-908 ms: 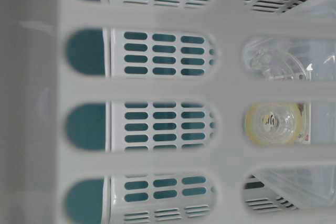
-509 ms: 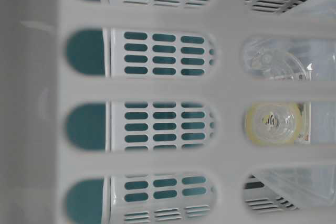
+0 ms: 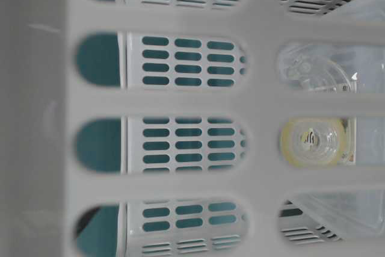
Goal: Pick up the tape dispenser from the shopping basket with the left arm.
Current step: 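Lower the left gripper into the basket and close on the tape dispenser, then lift the clear tape dispenser upward with the left gripper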
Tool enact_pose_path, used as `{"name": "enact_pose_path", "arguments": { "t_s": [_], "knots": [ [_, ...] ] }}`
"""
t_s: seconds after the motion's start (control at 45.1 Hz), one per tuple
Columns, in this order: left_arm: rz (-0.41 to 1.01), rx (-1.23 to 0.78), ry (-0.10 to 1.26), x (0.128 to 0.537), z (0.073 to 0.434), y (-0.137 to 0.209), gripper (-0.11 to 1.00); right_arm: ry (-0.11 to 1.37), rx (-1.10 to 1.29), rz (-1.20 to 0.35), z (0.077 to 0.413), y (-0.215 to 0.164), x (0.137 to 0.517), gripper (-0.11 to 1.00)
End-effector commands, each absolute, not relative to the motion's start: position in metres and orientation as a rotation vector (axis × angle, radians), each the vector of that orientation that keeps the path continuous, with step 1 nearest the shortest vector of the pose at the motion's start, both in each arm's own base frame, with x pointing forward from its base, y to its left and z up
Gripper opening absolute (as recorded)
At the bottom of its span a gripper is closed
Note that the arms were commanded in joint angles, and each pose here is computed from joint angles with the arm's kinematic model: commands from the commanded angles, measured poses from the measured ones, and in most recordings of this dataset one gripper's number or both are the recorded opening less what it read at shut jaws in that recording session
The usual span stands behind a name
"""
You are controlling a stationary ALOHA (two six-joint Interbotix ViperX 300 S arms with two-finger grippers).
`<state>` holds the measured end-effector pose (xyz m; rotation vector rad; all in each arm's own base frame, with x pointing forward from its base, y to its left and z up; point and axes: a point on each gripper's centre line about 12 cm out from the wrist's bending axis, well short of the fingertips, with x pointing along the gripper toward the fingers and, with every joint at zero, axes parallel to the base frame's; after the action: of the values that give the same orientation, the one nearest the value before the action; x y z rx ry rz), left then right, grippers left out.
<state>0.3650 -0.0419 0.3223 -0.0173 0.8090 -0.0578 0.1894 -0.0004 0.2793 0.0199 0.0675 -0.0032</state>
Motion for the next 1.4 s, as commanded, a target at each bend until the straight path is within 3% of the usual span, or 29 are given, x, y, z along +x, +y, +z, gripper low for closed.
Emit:
{"name": "enact_pose_path", "arguments": {
  "t_s": [0.0,0.066,0.177,0.399,0.465,0.664,0.775,1.063,1.152,1.285,1.373],
  "knots": [
    [-0.056,-0.005,0.867,0.381,0.322,-0.045,0.0,0.054,0.025,-0.005,0.285,-0.001,0.19,0.0],
    [-0.057,0.005,0.914,0.388,0.313,-0.047,0.0,0.051,0.025,-0.006,0.286,-0.001,0.19,0.03],
    [-0.064,0.021,0.933,0.401,0.307,-0.049,0.0,0.044,0.025,-0.006,0.286,-0.001,0.188,0.21],
    [-0.059,0.019,0.982,0.412,0.289,-0.051,0.03,0.047,0.025,-0.006,0.287,-0.001,0.185,0.69],
    [-0.057,0.013,0.993,0.415,0.285,-0.052,0.16,0.041,0.025,-0.006,0.288,-0.001,0.183,0.74],
    [-0.059,0.006,1.039,0.423,0.265,-0.062,0.75,0.037,0.023,-0.006,0.288,-0.001,0.181,0.74],
    [-0.066,0.015,1.081,0.427,0.247,-0.068,0.91,0.046,0.023,-0.007,0.286,-0.001,0.181,0.74],
    [-0.065,0.027,1.137,0.435,0.222,-0.07,0.84,0.063,0.025,-0.006,0.283,-0.001,0.18,0.74],
    [-0.062,0.028,1.146,0.434,0.227,-0.068,0.67,0.064,0.025,-0.006,0.283,-0.001,0.18,0.74],
    [-0.06,0.031,1.155,0.429,0.258,-0.067,0.28,0.061,0.025,-0.006,0.283,-0.001,0.18,0.74],
    [-0.057,0.03,1.151,0.425,0.294,-0.067,0.28,0.058,0.025,-0.006,0.284,-0.001,0.179,0.74]
  ]
}}
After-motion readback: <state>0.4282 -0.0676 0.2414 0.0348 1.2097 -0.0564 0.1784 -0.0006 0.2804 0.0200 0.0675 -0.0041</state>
